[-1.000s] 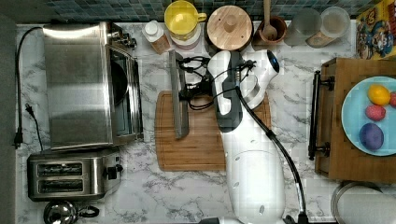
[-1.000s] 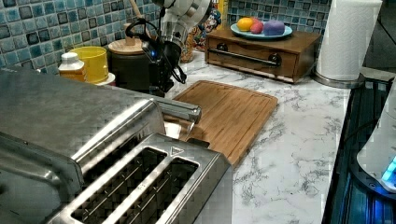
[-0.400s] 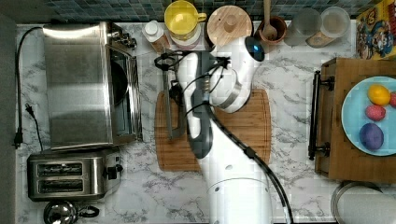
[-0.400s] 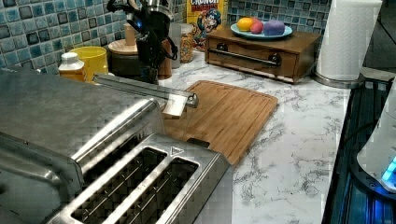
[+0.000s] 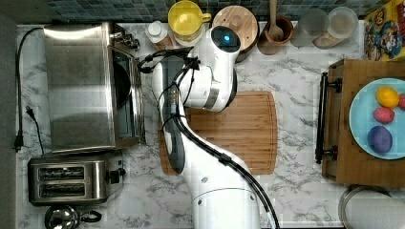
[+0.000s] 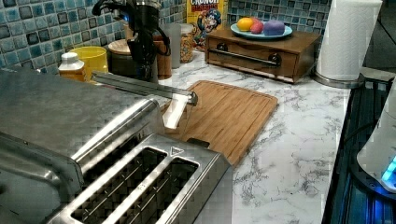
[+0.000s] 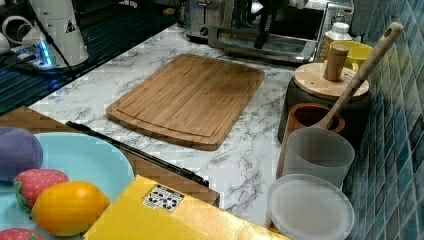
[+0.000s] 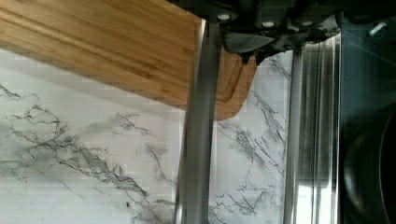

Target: Close the oven.

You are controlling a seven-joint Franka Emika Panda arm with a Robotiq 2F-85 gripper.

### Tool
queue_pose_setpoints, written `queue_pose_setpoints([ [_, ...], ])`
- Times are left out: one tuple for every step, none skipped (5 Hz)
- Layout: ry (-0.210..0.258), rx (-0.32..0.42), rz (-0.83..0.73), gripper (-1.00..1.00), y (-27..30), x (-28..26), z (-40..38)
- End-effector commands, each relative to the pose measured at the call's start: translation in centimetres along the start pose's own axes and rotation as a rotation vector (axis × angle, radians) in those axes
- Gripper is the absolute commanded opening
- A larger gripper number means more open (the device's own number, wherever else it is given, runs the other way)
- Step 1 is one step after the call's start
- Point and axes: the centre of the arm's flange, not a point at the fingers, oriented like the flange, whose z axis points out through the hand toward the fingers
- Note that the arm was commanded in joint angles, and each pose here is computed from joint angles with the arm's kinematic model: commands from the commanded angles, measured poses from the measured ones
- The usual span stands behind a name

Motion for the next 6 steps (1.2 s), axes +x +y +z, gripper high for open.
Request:
queue_pose_setpoints([
  [0.109,-0.041,-0.054,-1.00,-16.4,-0.8,-2.2],
  [0.181,-0.015,-0.119,-1.00,-20.1,-3.4,-4.0],
  [0.180,0.008,-0.130,-1.00,-22.8,-4.2,-4.5],
  [0.158,-0.094,-0.180,-1.00,-25.6,-3.9,-2.6],
  [0.088,-0.342,-0.123,-1.00,-28.2,-1.5,1.7],
  [0.147,-0.447,-0.034,-1.00,-26.8,-0.6,2.8],
])
